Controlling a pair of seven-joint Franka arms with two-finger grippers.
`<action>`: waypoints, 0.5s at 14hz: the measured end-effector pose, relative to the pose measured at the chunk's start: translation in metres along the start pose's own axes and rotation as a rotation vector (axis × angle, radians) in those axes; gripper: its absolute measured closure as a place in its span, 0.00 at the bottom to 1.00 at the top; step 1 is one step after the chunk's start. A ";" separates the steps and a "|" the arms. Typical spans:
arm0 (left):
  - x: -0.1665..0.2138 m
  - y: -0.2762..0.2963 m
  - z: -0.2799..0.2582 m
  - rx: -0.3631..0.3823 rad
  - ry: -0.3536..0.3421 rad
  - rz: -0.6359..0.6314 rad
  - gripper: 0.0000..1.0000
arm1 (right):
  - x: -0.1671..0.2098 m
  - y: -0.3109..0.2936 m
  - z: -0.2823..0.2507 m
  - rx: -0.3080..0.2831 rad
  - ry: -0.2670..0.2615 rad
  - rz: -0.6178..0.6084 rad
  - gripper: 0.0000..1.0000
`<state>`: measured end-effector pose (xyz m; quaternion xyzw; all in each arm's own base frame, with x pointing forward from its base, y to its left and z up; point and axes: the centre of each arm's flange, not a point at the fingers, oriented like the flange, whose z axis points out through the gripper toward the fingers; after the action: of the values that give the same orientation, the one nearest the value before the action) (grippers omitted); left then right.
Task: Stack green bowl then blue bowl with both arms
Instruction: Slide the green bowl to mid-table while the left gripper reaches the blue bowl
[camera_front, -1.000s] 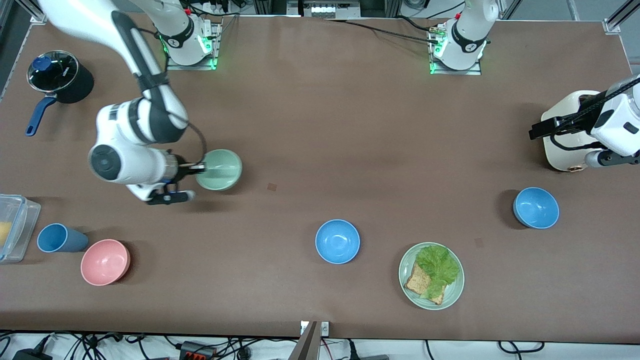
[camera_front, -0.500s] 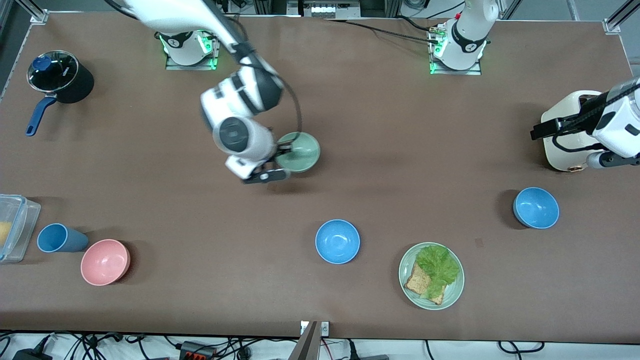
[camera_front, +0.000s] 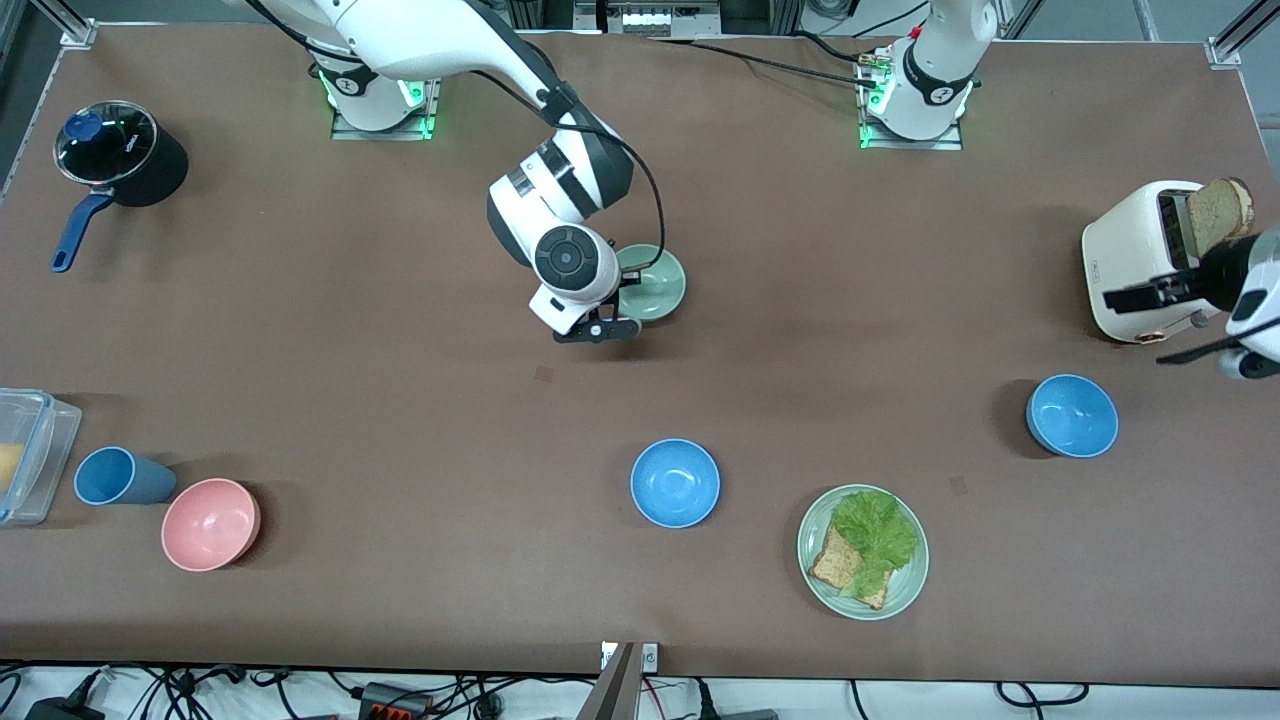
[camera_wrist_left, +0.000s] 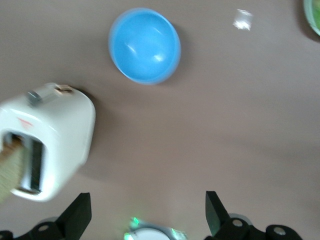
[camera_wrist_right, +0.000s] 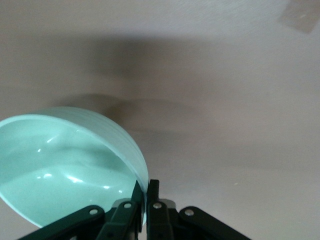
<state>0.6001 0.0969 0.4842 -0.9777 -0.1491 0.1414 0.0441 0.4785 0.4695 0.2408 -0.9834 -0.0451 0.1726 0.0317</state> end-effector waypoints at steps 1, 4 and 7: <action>0.006 -0.002 0.012 0.013 0.025 -0.003 0.00 | -0.003 -0.006 0.003 0.003 0.006 -0.009 0.95; 0.026 -0.028 0.058 -0.004 0.140 -0.033 0.00 | -0.001 -0.014 0.029 0.003 0.010 -0.015 0.95; 0.037 -0.053 0.123 -0.034 0.221 -0.042 0.00 | 0.002 -0.016 0.047 0.017 -0.005 -0.001 0.80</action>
<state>0.5834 0.1640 0.3635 -0.9845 -0.1662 0.0293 0.0467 0.4636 0.4883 0.1975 -0.9827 -0.0441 0.1754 0.0403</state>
